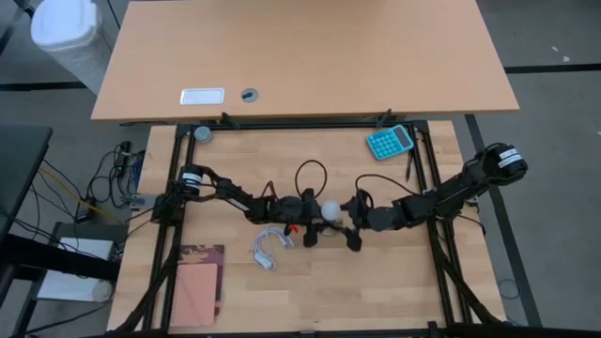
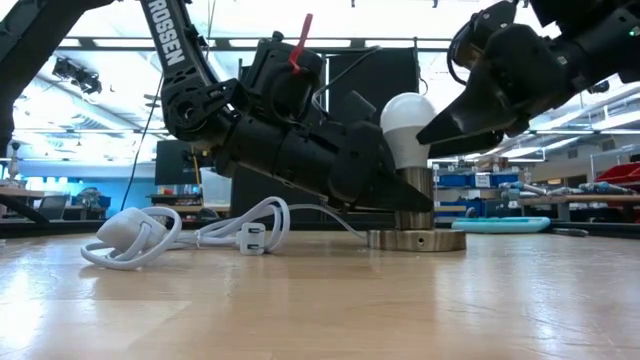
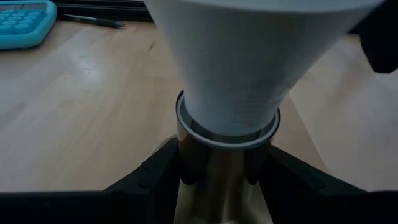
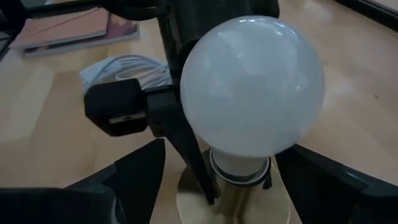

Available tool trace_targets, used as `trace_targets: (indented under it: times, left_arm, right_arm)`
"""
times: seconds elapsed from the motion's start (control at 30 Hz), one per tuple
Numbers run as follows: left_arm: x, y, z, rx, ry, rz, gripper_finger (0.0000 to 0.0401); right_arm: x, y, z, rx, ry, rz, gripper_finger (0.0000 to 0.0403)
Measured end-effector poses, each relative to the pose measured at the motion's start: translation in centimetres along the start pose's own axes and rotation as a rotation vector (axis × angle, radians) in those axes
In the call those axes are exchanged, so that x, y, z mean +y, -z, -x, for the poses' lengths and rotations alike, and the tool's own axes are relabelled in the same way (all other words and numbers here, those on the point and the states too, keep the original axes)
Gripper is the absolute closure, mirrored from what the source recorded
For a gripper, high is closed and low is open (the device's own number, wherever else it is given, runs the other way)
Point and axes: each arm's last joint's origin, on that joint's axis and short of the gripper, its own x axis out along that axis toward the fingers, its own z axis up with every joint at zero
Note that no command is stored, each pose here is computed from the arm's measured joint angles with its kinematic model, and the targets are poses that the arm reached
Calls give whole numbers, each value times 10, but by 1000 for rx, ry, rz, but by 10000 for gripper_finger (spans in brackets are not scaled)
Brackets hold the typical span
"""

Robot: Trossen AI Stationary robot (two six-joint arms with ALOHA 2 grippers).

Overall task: Screw lightbulb
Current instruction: Insert the lightbulb into the lamp socket

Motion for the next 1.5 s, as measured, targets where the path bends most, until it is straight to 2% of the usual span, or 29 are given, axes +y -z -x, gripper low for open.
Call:
trace_targets:
  times: [0.2,0.4,0.47,0.57,0.67,1.07,1.33,1.5]
  left_arm:
    - [-1,0,0,0,4,2,211]
    - [1,0,0,-3,-17,11,211]
    - [1,0,0,-2,-18,9,211]
    - [1,0,0,-2,-17,9,211]
    - [1,0,0,-2,-17,7,211]
    - [1,0,0,-1,-13,3,211]
    - [0,0,0,1,7,-2,211]
    - [2,0,0,-2,-28,12,211]
  right_arm:
    - [9,6,5,24,-28,-30,98]
    - [27,10,15,21,-110,-58,98]
    - [28,13,18,10,-53,-38,98]
    - [20,16,16,6,92,-27,98]
    - [9,14,11,7,147,-43,98]
    - [-4,-1,-2,-13,36,-31,98]
    - [13,4,7,-10,-26,-84,98]
    - [30,8,17,-3,-129,-124,98]
